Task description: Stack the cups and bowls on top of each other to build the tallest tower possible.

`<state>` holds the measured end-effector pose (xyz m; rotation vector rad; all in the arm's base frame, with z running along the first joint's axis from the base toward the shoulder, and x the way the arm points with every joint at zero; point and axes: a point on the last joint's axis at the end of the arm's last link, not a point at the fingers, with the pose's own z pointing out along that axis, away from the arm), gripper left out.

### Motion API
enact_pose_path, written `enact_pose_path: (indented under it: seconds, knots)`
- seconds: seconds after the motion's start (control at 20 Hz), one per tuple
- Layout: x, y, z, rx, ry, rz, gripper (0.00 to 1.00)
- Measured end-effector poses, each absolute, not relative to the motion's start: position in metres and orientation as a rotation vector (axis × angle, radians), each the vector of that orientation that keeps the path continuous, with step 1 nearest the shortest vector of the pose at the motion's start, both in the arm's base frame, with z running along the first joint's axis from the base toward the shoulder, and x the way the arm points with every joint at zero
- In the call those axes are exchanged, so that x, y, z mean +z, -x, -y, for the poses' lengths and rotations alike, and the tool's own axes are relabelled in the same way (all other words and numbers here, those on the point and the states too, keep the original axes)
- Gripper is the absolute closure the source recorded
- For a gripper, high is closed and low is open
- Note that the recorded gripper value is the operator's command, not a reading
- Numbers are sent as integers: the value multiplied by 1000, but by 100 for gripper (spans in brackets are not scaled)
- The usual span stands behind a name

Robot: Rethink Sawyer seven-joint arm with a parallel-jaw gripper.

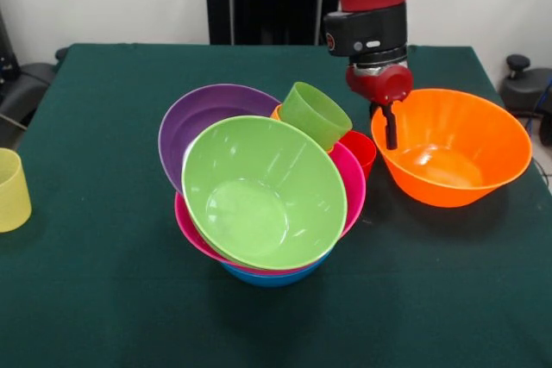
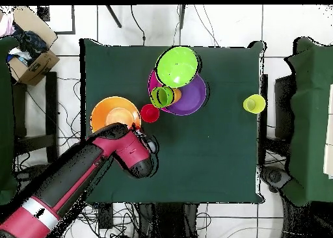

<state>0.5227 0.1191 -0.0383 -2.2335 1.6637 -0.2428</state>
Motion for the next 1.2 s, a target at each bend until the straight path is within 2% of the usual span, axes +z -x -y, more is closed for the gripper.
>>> enact_pose_path:
  seconds: [0.75,1.2]
  knots:
    - [-30,-525,-134,-236,2216,-1630,100]
    - [3,-500,-132,-107,2276,-1585,100]
